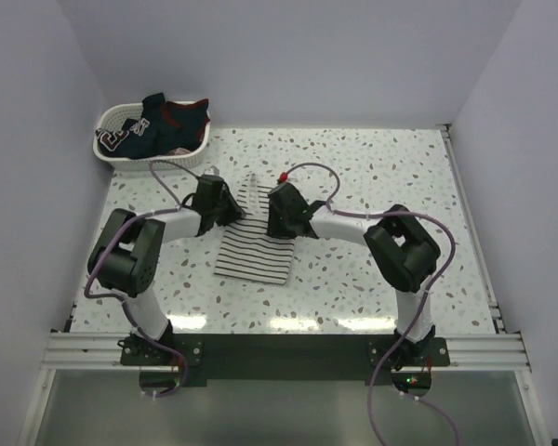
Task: Fold and stack the tank tops
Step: Fold the tank top
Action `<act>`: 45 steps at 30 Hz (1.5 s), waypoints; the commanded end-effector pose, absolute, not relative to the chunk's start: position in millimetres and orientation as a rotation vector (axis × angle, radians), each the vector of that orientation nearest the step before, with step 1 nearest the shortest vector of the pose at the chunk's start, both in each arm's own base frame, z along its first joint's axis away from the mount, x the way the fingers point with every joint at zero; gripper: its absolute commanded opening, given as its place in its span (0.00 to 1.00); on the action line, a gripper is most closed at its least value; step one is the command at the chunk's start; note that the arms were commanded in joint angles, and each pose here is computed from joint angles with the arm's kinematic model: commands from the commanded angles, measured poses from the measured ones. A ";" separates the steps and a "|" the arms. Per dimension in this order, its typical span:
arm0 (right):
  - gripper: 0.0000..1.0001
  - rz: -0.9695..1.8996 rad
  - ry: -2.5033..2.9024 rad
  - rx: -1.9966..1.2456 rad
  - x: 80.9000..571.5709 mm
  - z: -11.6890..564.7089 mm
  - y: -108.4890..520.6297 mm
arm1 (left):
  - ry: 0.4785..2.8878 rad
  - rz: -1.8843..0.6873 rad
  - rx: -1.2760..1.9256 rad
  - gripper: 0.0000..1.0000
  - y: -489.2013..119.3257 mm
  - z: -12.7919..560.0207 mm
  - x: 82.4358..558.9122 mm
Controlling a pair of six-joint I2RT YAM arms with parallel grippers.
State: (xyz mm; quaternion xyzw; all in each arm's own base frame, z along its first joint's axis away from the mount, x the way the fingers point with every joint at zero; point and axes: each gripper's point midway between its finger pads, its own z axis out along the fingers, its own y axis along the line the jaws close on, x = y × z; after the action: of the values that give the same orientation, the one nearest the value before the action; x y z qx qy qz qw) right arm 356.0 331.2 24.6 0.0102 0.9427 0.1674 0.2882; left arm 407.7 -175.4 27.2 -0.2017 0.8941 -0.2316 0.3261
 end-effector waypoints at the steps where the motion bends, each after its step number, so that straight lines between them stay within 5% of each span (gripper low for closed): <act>1: 0.41 0.299 2.652 0.066 304.6 -4.7 298.1 | 2.301 -0.599 -0.555 0.23 -174.3 43.6 385.2; 11: 0.47 0.251 2.567 0.028 302.2 49.0 275.2 | 2.206 -0.591 -0.426 0.36 -173.4 114.7 374.7; 21: 0.49 0.388 2.555 0.134 251.1 76.8 257.2 | 2.368 -0.479 -0.419 0.59 -147.0 83.6 271.5; 28: 0.48 0.506 2.575 0.107 177.0 62.1 284.9 | 2.436 -0.506 -0.383 0.59 -140.2 43.9 232.4; 42: 0.44 0.400 2.657 0.168 146.4 6.9 272.5 | 2.532 -0.464 -0.383 0.54 -137.1 10.4 217.7; 45: 0.35 0.377 2.677 0.164 139.3 0.3 262.0 | 2.555 -0.479 -0.381 0.52 -141.9 3.8 209.9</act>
State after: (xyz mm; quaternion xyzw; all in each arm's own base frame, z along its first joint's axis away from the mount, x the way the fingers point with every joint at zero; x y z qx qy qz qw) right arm 147.3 283.2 18.6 0.0422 0.9592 0.1677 0.2236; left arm 228.6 -139.2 23.0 -0.1449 0.9302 -0.1777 0.2868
